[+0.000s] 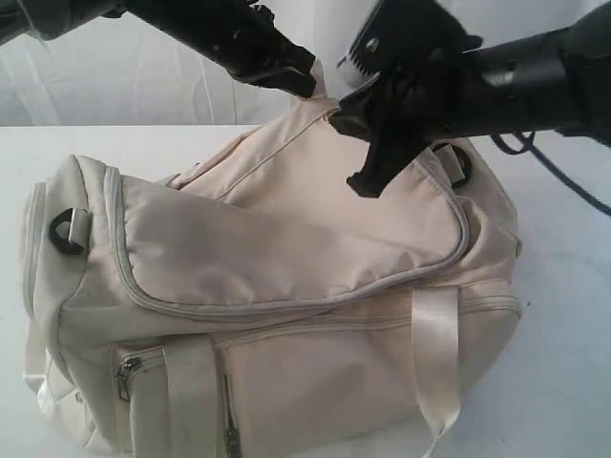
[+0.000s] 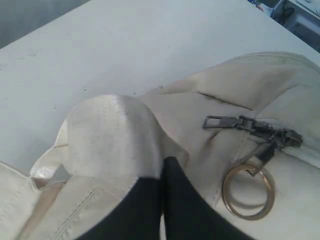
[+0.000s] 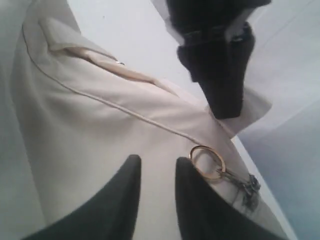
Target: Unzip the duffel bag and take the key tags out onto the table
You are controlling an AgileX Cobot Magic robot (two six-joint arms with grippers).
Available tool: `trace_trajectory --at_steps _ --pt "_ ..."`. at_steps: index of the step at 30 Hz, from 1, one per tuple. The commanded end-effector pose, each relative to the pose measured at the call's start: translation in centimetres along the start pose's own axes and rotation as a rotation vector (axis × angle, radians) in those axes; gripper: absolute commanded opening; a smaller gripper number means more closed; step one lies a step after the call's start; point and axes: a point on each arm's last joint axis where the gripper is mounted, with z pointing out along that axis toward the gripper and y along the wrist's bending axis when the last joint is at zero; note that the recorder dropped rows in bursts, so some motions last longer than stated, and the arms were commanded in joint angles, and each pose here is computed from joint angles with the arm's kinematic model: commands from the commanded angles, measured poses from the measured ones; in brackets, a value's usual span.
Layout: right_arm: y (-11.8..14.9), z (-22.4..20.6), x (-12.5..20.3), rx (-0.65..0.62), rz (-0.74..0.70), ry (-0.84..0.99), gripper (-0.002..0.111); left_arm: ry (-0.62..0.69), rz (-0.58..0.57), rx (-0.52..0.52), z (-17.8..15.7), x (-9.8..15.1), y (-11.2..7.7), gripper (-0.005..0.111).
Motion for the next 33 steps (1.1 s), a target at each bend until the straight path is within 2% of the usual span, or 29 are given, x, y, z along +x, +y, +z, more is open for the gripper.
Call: trace_trajectory --at_steps 1,5,12,14,18,23,28,33 --pt "-0.6 2.5 1.5 0.110 -0.137 0.083 0.050 -0.100 -0.015 0.064 -2.4 -2.1 -2.1 0.000" --pt "-0.2 4.5 2.7 0.101 -0.170 0.133 0.051 -0.100 -0.015 0.064 -2.4 -2.1 -2.1 0.000" --pt "-0.1 5.5 1.0 0.136 -0.187 0.101 0.051 -0.097 -0.015 0.067 -2.4 -2.0 -2.2 0.000" --pt "-0.5 5.5 0.9 0.184 -0.169 0.109 0.049 -0.097 -0.015 0.067 -2.4 -2.0 -2.2 0.000" --pt "-1.1 5.4 1.0 0.250 -0.103 0.119 0.039 -0.097 -0.015 0.067 -2.4 -2.0 -2.2 0.000" --pt "-0.9 5.6 1.1 0.228 -0.099 0.118 0.023 -0.097 -0.015 0.067 -2.4 -2.0 -2.2 0.000" --pt "-0.8 5.8 1.2 0.226 -0.098 0.121 0.002 -0.095 -0.013 0.064 -2.4 -2.0 -2.1 0.000" --pt "-1.2 4.6 0.6 0.261 -0.070 0.100 0.000 -0.084 -0.007 0.053 -2.2 -1.8 -1.9 0.000"
